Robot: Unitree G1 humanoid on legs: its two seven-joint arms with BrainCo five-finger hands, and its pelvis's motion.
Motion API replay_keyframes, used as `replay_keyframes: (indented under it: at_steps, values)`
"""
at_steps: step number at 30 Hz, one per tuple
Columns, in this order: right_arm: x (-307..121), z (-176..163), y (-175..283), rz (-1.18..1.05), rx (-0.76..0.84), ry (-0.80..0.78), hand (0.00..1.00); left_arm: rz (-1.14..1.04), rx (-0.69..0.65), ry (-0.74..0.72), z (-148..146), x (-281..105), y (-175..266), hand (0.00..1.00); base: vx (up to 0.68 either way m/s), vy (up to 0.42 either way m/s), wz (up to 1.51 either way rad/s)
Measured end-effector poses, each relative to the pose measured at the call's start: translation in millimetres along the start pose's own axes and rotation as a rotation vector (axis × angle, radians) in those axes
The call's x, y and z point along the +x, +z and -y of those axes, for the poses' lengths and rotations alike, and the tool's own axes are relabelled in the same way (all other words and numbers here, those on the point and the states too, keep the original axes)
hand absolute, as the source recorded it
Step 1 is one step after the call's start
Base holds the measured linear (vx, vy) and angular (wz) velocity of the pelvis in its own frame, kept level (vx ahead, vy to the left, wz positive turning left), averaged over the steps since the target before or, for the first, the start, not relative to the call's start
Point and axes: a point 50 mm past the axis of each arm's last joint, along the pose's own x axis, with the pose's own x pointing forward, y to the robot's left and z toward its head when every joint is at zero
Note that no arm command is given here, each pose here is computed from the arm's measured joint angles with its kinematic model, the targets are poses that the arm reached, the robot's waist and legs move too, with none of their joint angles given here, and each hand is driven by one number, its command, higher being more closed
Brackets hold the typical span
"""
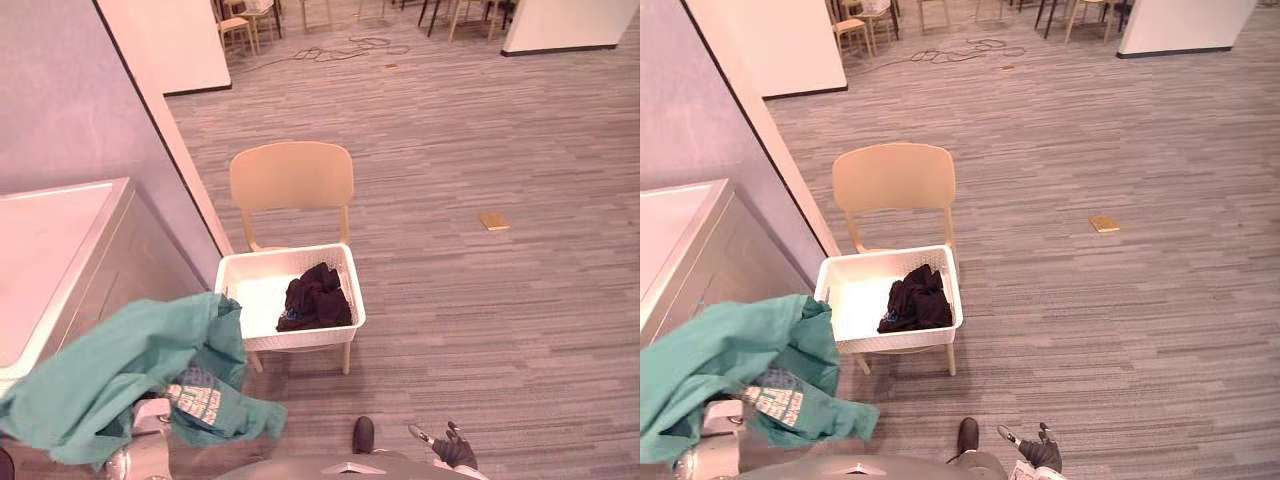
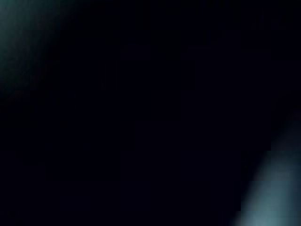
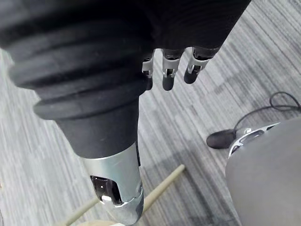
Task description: Pick up the laundry basket with both hands and put the clothes into the washing machine.
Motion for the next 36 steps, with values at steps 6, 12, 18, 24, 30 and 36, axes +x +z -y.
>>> replay_keyframes:
  at_steps: [6, 12, 18, 24, 30, 36]
  values:
    - [14.3, -10.9, 15.3, 0.004, -0.026, -0.003, 0.0, -0.114, -0.027, 0.128, -24.3, -5.5, -22.9, 1.0, -0.04, -0.103, 0.42]
    - [22.7, -8.7, 25.9, -0.001, -0.07, -0.051, 0.0, -0.229, -0.034, 0.076, -9.0, -2.1, -48.4, 1.0, -0.03, -0.059, 1.17]
    - [26.8, -17.0, 44.9, 0.062, -0.055, -0.048, 0.0, -0.256, -0.034, 0.017, 2.5, 0.6, -54.5, 1.0, -0.04, 0.015, 0.87]
    - [28.9, -0.5, 25.5, -0.035, 0.018, -0.123, 0.0, -0.261, -0.036, -0.062, 19.5, 19.5, -58.7, 1.0, -0.16, 0.346, 0.82]
    - [20.5, 4.8, -18.1, -0.218, 0.08, -0.168, 0.0, -0.233, -0.015, 0.049, -9.9, 16.5, -49.2, 1.0, -0.22, 0.373, 0.4]
    - [15.1, 14.1, -26.5, -0.242, 0.078, -0.195, 0.0, -0.272, 0.02, 0.109, -28.6, -2.5, -50.8, 1.0, -0.21, 0.144, 0.59]
